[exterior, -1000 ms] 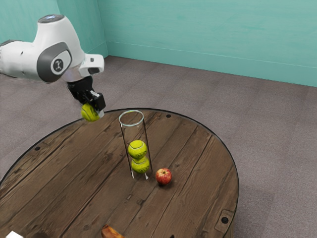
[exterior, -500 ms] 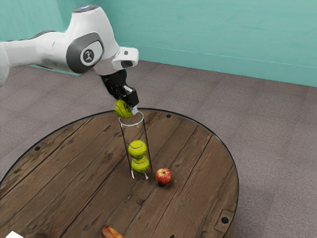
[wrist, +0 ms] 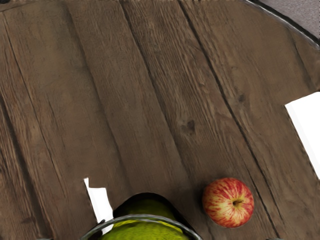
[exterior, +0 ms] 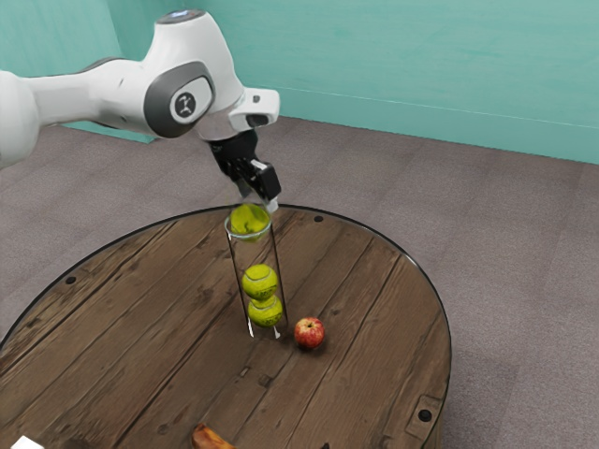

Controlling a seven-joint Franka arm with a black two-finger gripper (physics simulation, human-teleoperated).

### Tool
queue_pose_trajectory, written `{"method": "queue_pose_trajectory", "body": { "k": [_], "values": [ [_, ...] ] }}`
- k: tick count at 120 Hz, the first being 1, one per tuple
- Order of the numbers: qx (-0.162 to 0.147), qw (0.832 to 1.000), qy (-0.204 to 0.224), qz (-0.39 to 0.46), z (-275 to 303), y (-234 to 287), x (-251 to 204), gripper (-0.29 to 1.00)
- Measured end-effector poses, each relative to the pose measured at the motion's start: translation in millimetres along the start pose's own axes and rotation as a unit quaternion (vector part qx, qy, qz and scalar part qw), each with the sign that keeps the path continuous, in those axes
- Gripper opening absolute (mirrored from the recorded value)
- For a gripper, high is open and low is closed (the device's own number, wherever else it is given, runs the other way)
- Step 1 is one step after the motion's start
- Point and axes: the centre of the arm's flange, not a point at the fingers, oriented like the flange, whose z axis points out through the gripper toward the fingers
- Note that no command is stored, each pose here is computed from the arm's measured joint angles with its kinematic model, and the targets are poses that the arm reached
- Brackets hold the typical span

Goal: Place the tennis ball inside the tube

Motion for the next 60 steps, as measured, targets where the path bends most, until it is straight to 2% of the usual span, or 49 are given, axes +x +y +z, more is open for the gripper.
{"method": "queue_pose_trajectory", "body": {
  "k": [15,32,44,60],
  "values": [
    [0.003,1.0,-0.004,-0.011,-4.8,-12.3,-5.3,0.63],
    [0.028,0.999,-0.004,-0.026,-65.8,-13.0,-26.3,0.67],
    [0.031,0.999,-0.008,-0.042,-100.9,-15.4,-35.9,0.68],
    [0.037,0.995,-0.019,-0.089,-134.2,-44.8,-50.0,0.69]
  ]
}}
